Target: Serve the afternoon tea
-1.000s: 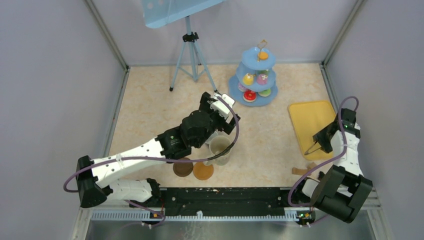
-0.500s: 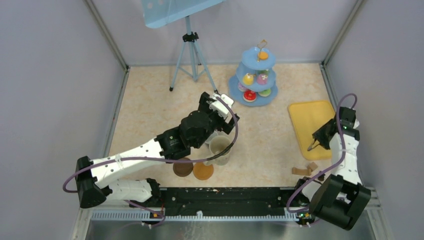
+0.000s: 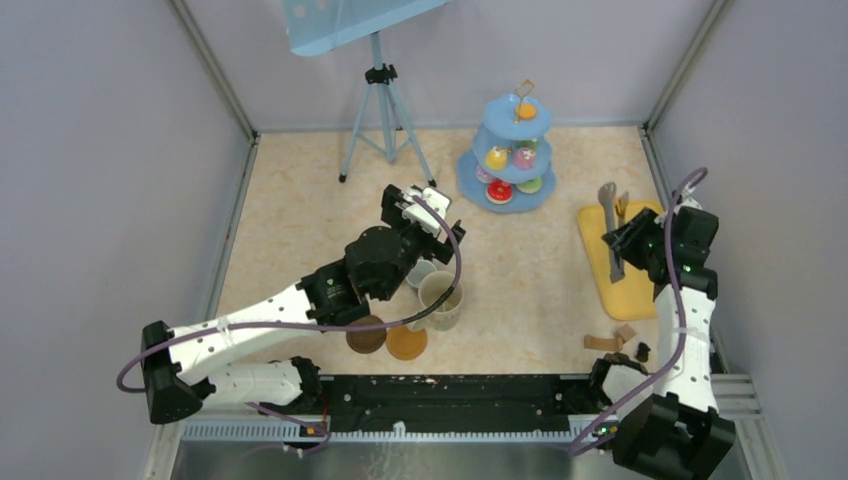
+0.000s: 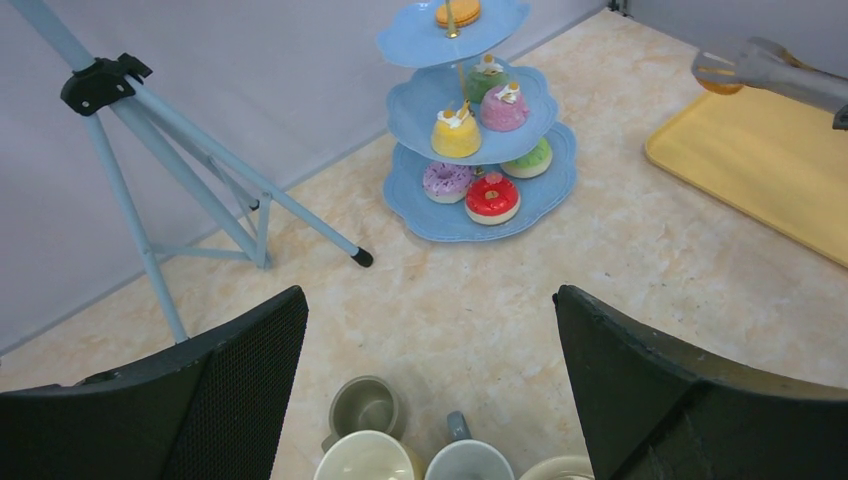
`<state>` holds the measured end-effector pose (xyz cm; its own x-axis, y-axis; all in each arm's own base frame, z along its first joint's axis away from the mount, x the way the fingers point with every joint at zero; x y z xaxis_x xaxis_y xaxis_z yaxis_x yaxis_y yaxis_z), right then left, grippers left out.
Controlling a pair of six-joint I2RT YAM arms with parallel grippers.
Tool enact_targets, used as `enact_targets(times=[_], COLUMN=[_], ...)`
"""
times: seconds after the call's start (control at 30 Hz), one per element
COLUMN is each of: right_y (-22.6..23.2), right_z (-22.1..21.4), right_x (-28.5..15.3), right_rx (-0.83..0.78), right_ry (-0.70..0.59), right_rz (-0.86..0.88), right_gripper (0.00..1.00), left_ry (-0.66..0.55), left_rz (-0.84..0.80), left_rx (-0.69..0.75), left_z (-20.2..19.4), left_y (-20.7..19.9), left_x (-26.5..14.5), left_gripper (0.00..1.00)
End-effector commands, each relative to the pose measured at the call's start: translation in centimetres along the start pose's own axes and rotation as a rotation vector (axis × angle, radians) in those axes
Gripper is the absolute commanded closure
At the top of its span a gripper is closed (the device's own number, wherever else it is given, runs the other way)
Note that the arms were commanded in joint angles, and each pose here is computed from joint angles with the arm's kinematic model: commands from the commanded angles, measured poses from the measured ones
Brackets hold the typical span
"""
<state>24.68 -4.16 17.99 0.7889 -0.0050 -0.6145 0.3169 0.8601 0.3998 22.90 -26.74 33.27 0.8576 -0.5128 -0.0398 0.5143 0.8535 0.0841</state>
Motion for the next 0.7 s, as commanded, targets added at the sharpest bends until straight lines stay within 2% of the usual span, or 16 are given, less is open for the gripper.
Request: enact_targets(times=[0.0, 0.13, 0.27, 0.43, 0.67], right_y=[9.8, 16.6, 22.4, 25.9, 27.3], right_z=[4.5, 5.6, 5.9, 6.2, 7.2], right_x=[-2.9, -5.0, -5.6, -3.8, -0.4], right_rx=[-0.205, -0.305, -0.360, -0.398, -0.369], right_ry=[-0.163, -0.208, -0.182, -0.185, -0.158], right_rz=[0.422, 0.586, 0.712, 0.695, 0.565], right_gripper=[0.92, 0.91, 0.91, 0.91, 0.91], left_ry=[-0.080, -0.087, -0.077, -0.067, -0.059], left_rz=[0.055, 0.062, 0.065, 0.064, 0.065], left_rx=[-0.038, -0.036, -0.025, -0.018, -0.003], left_z=[1.9, 1.7, 1.5, 1.3, 0.9], left_y=[1.1, 1.2, 1.1, 0.9, 0.9], left_x=[-0.5, -0.5, -0.2, 0.0, 0.1], left_gripper=[0.01, 0.01, 0.01, 0.01, 0.01])
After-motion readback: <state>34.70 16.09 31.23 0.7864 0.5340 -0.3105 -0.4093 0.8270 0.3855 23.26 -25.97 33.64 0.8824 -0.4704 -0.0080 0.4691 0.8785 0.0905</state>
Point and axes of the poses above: each gripper's point midway between its finger pads, its own x axis out along the fingers, its own y axis along the line the jaws close on, z = x × y, the point moved 3 cm from there along -x, back along the fingers, and after that the axes turned 6 degrees about -x, right-handed, at the moved point
